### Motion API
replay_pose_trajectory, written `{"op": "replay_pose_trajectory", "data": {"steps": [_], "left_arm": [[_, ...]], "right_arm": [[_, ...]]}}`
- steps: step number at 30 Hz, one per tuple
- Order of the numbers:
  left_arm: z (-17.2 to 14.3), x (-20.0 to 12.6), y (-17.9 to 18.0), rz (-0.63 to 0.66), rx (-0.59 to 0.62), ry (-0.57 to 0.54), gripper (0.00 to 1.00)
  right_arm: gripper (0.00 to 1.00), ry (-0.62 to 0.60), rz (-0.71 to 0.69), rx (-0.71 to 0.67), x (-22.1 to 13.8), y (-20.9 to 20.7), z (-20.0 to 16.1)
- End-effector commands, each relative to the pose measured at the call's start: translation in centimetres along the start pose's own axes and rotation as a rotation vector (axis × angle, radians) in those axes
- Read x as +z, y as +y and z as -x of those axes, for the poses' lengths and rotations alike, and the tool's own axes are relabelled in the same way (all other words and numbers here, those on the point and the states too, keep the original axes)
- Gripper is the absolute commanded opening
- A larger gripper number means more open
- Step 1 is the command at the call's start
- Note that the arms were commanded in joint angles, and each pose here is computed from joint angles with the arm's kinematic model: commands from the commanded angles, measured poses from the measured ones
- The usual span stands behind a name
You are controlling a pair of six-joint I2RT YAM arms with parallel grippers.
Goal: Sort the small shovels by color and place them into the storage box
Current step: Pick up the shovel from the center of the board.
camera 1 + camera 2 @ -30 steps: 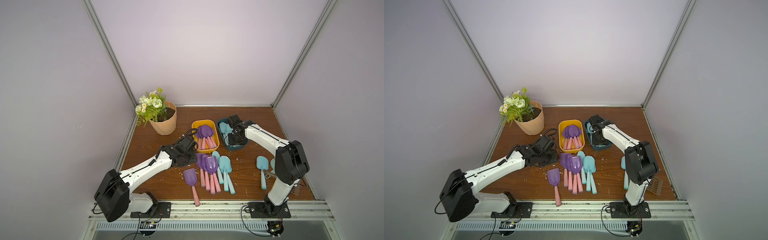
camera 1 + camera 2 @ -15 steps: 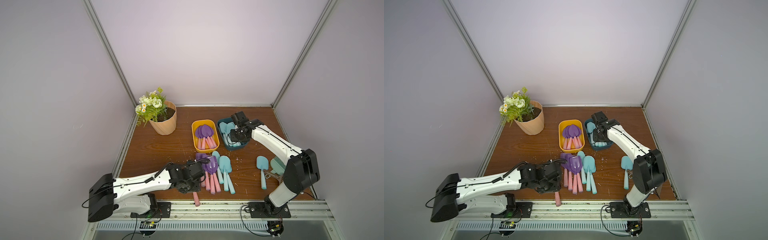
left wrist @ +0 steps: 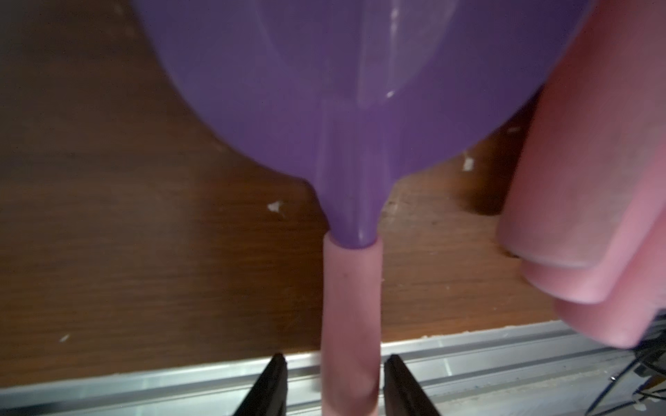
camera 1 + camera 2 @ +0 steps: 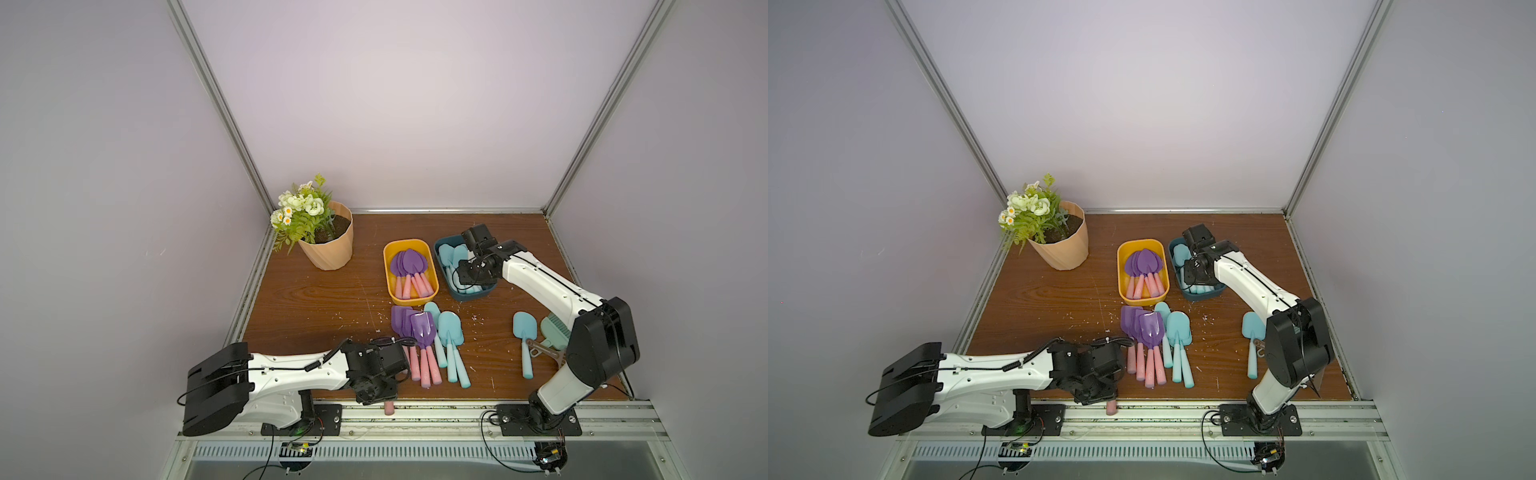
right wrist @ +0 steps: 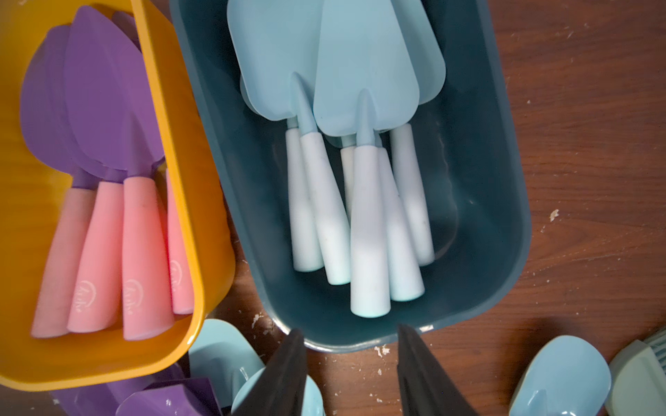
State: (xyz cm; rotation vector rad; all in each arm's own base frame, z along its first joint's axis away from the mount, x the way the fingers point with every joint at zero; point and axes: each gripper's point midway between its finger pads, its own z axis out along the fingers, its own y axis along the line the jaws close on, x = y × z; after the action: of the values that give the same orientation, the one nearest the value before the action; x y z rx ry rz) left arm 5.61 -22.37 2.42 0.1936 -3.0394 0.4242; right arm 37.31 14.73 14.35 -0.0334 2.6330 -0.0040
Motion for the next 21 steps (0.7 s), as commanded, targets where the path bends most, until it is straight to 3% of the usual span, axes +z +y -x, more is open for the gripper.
{"op": "replay_pose_trajectory", "data": {"steps": [1, 8, 13, 21], "left_arm": [[0.0, 0.3, -1.0, -0.034, -0.016, 0.022, 0.43], [0.6, 0.2, -0.1, 0.022, -0.013, -0.004, 0.18], [2.7, -2.9, -0.2, 0.070, -0.018, -0.130, 0.02], [9.2, -10.6, -3.2, 0.003, -0.013, -0.389, 0.01]], "right_arm": [[0.46, -0.016, 0.033, 0.001, -0.6, 0.3, 0.2], [0.45, -0.002, 0.053, 0.001, -0.4, 0.5, -0.4], [0.45, 0.003, 0.064, -0.002, -0.2, 0.6, -0.8], [0.44, -0.022, 0.098, 0.021, -0.8, 1.3, 0.2]]}}
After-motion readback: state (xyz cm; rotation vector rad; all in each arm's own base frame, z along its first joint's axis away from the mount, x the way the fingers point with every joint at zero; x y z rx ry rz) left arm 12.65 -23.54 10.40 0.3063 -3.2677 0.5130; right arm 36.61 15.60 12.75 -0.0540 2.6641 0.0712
